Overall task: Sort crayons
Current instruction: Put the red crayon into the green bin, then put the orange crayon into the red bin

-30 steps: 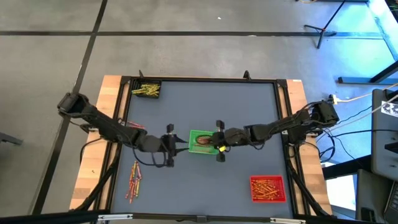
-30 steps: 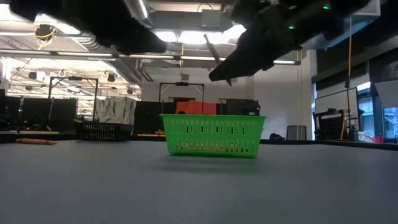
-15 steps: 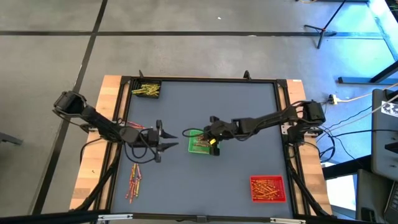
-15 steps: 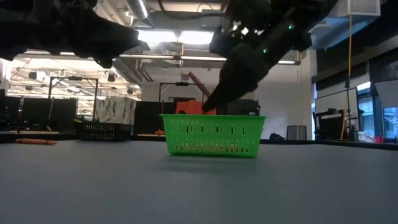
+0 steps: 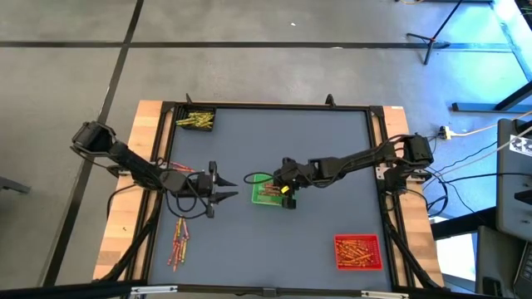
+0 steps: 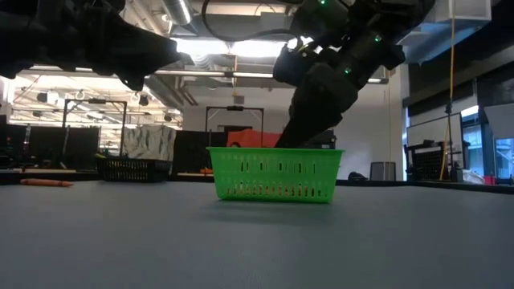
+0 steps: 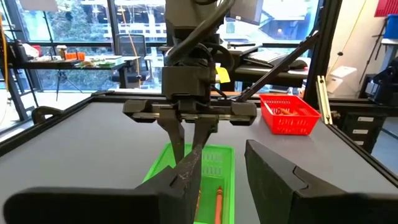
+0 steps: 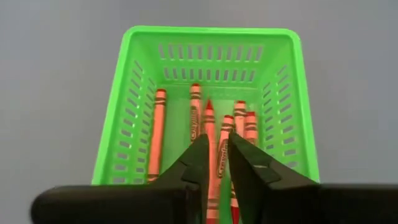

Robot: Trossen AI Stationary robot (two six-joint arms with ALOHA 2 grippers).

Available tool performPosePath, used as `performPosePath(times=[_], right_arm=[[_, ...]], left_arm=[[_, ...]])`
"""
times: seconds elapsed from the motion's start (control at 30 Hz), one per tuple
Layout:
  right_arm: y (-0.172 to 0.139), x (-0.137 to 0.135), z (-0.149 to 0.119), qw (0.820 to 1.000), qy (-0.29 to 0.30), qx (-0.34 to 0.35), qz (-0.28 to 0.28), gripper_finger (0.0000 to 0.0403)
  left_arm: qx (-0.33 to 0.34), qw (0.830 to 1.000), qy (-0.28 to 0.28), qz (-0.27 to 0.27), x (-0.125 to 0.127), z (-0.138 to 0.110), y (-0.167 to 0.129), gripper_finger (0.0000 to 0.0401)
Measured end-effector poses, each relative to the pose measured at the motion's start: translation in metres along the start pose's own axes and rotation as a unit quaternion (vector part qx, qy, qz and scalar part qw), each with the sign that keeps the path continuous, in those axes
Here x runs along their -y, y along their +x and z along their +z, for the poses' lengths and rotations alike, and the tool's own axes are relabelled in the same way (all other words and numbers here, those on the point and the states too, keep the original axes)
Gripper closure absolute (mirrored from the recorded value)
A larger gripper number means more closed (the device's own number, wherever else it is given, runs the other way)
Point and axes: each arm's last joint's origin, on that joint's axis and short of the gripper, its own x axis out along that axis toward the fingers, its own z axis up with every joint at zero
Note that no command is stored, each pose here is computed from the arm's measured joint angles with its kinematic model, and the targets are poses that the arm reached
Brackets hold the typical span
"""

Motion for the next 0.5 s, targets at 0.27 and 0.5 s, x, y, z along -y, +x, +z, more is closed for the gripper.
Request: performPosePath(times=[0.27, 0.5], right_arm=[[-0.008, -0.006, 0.004, 1.0, -0.006, 0.0, 0.012, 0.0275], [-0.048, -0.048, 0.006, 0.998, -0.067, 0.016, 0.008, 0.0275]], left_arm=[[0.0, 1.0, 0.013, 0.0, 0.0, 0.0, 0.0, 0.0293], [0.007, 1.0, 0.015, 0.004, -0.001, 0.002, 0.001, 0.0293]])
